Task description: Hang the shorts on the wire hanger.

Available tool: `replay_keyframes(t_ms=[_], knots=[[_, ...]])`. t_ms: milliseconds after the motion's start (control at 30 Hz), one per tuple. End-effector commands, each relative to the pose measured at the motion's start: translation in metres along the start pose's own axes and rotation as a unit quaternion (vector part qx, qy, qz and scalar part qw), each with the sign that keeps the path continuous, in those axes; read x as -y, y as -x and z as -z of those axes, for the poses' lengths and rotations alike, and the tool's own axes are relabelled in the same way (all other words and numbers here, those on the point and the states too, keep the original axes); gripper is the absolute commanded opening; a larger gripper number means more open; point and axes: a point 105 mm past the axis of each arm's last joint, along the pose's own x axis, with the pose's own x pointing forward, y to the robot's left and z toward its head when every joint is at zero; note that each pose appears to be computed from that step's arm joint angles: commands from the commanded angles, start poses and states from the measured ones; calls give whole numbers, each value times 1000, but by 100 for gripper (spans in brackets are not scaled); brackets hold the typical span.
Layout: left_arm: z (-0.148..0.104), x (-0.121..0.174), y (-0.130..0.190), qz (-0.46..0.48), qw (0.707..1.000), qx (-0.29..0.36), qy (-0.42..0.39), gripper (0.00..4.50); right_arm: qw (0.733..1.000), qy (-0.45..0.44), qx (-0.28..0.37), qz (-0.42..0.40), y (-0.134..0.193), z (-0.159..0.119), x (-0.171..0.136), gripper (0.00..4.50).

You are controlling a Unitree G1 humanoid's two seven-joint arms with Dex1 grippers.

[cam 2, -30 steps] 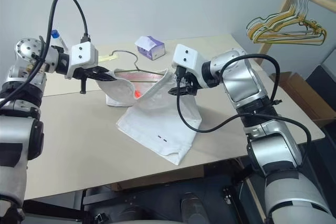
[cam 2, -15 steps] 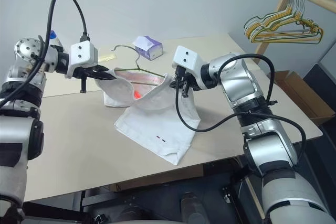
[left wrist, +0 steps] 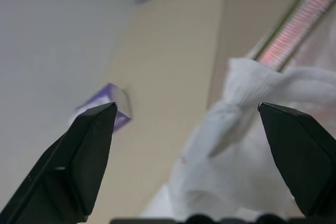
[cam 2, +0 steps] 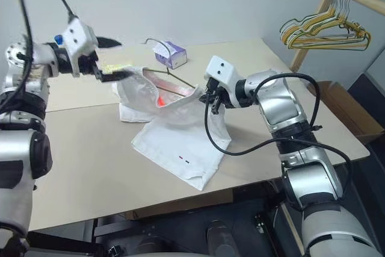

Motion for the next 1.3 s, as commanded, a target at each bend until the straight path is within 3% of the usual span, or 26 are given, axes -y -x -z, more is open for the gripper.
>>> replay_keyframes(t_ms=[33, 233, 333, 567, 667, 900, 1067, 1200, 1300], knots=[[-23, -8, 11, -12, 997, 78, 12, 447, 997, -45, 20, 61, 24, -8, 13, 0], [-33, 28, 24, 70, 976, 197, 63, 447, 976, -149, -20, 161, 54, 12, 16, 0], [-39, 46, 27, 93, 969, 217, 75, 447, 955, -192, -60, 218, 71, 27, 16, 0], [-51, 87, 28, 137, 960, 228, 82, 447, 867, -343, -56, 358, 115, 59, 33, 0], [-58, 95, 27, 140, 956, 242, 84, 447, 812, -391, -55, 429, 132, 79, 42, 0], [-65, 102, 27, 155, 953, 246, 87, 447, 726, -439, -41, 527, 156, 88, 51, 0], [-67, 104, 28, 153, 953, 248, 88, 447, 638, -458, -65, 616, 190, 94, 59, 0], [-70, 105, 30, 150, 953, 249, 88, 447, 598, -462, -73, 651, 210, 91, 65, 0], [-69, 107, 28, 143, 957, 241, 82, 447, 585, -460, -82, 663, 217, 84, 71, 0]])
